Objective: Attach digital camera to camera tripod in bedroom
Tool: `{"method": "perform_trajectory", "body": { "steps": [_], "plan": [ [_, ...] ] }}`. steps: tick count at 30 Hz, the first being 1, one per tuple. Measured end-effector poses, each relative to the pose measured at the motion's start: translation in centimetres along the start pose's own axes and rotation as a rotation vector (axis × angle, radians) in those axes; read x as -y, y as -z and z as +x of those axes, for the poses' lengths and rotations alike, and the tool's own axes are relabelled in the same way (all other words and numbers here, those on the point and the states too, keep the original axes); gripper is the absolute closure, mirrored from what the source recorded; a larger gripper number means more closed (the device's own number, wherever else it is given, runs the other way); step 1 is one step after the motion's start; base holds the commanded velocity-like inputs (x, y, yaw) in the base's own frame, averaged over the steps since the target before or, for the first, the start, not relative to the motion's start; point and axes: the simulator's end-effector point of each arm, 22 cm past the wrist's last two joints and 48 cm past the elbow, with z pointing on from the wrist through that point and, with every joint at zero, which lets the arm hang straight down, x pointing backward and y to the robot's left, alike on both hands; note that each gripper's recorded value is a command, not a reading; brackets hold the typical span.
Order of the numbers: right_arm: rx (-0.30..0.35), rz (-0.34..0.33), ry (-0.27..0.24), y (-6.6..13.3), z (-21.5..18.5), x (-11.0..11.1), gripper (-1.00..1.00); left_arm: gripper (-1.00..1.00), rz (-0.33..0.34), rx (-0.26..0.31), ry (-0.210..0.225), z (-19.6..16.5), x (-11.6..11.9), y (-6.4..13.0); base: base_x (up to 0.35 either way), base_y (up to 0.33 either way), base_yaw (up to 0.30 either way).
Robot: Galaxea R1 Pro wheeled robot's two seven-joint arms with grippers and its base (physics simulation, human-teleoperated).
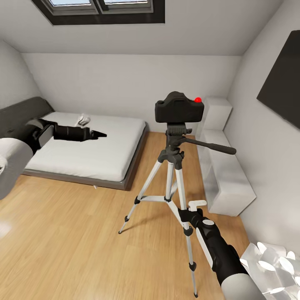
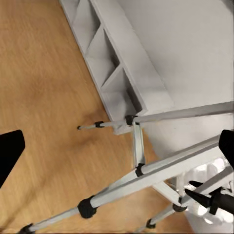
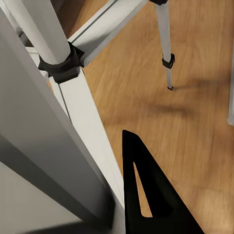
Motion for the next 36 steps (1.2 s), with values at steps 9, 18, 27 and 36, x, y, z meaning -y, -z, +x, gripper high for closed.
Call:
{"method": "perform_trajectory", "body": {
  "steps": [9,18,27,36],
  "plan": [
    [0.000,0.000,0.000,0.0,0.0,0.0,1.00,-1.00,-0.185,-0.102,0.114,8.7,-7.6,0.4,0.000,0.000,0.000],
    [0.000,-0.001,0.001,0.0,0.0,0.0,1.00,-1.00,-0.399,-0.361,0.294,31.1,-15.1,1.7,0.000,0.000,0.000],
    [0.000,-0.001,0.001,0.0,0.0,0.0,1.00,-1.00,-0.424,-0.629,0.469,54.1,-12.7,5.2,0.000,0.000,0.000],
    [0.000,-0.001,0.002,0.0,0.0,0.0,1.00,-1.00,-0.374,-0.695,0.427,68.3,-8.0,8.1,0.000,0.000,0.000]
  ]
}}
